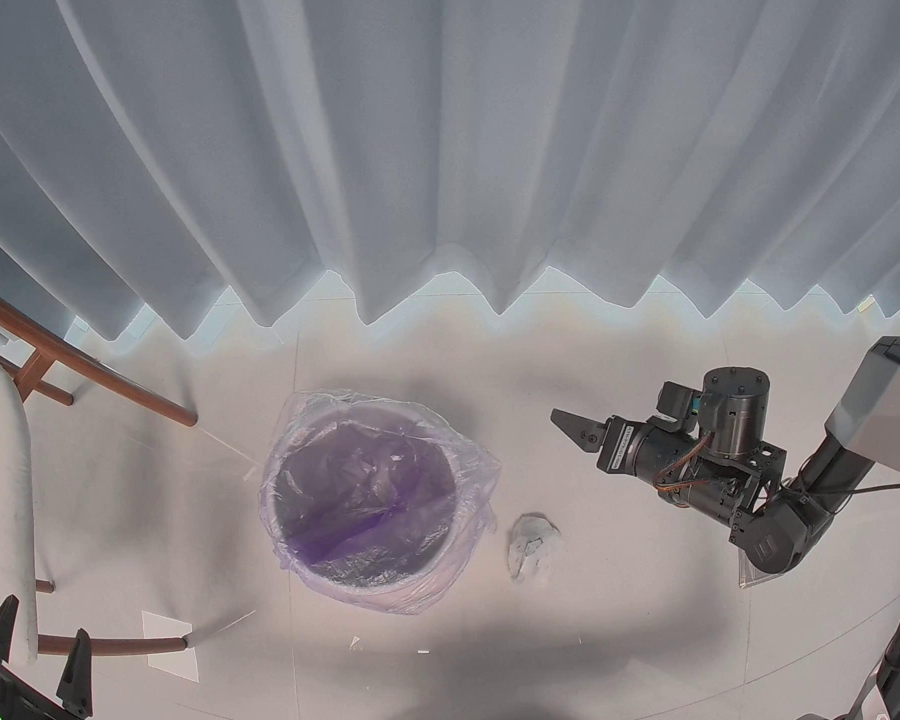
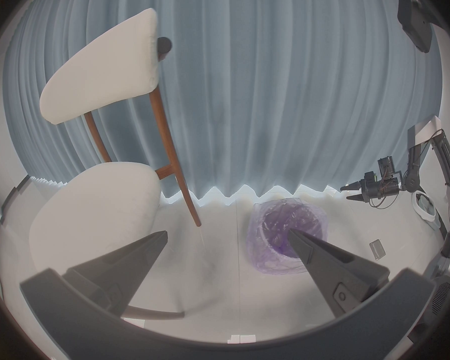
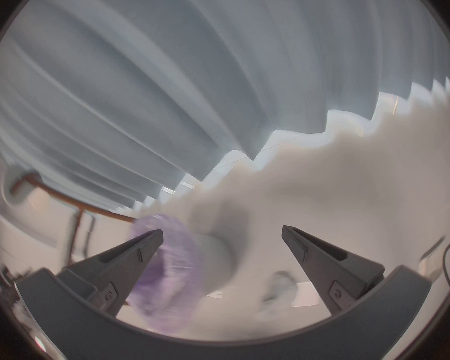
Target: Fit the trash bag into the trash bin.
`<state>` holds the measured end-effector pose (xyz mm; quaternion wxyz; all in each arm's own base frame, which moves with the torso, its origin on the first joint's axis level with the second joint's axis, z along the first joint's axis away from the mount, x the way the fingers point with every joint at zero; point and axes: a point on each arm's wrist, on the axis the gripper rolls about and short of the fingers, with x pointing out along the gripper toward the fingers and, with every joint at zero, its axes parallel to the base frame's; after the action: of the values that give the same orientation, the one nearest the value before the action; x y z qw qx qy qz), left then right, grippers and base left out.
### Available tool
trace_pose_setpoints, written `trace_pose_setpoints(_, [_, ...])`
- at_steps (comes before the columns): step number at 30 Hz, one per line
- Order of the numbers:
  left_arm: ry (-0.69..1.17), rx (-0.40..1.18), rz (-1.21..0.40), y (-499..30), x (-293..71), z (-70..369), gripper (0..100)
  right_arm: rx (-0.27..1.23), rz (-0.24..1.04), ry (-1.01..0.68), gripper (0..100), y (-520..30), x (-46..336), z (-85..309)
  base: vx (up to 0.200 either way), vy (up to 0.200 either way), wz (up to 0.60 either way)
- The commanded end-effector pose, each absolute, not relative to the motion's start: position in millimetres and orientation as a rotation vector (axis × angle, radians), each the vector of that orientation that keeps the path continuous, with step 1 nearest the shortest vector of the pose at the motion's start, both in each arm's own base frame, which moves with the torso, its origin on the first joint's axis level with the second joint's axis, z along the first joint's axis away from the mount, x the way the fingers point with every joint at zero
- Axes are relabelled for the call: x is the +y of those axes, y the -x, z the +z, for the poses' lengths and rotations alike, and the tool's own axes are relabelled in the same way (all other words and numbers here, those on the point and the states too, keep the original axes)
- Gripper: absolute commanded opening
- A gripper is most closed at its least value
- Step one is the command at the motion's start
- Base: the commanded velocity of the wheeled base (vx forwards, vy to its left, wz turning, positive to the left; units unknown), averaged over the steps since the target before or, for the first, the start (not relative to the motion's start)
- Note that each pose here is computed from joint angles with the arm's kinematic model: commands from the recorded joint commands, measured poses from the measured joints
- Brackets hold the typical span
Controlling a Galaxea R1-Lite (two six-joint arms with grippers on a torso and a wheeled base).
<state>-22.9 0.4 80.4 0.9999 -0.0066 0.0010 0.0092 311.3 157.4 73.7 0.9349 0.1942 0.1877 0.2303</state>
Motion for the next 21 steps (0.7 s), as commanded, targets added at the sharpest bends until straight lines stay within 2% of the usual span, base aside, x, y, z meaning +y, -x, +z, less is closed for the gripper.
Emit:
trace_pose_setpoints(1, [0.012,0.004,0.02,22.8,0.4,75.0,100,0.466,0.322,-0.158,100,-345.4,144.0,24.9,0.0,-0.2,0.0])
trace_pose_setpoints(7, [0.012,0.004,0.02,22.8,0.4,75.0,100,0.47,0.333,-0.139,100,-363.7,166.3,4.0,0.0,-0.2,0.0])
trace_pose_setpoints(11, [0.018,0.003,0.02,22.8,0.4,75.2,100,0.504,0.276,-0.082,100,-386.2,176.6,-17.5,0.0,-0.2,0.0])
trace_pose_setpoints(17, [0.009,0.003,0.017,22.8,0.4,75.2,100,0.554,0.343,-0.053,100,-377.5,209.7,-32.5,0.0,0.0,0.0])
trace_pose_setpoints(21, [0.011,0.005,0.017,22.8,0.4,75.0,100,0.619,0.393,-0.013,100,-365.7,234.5,-63.0,0.0,0.05,0.0])
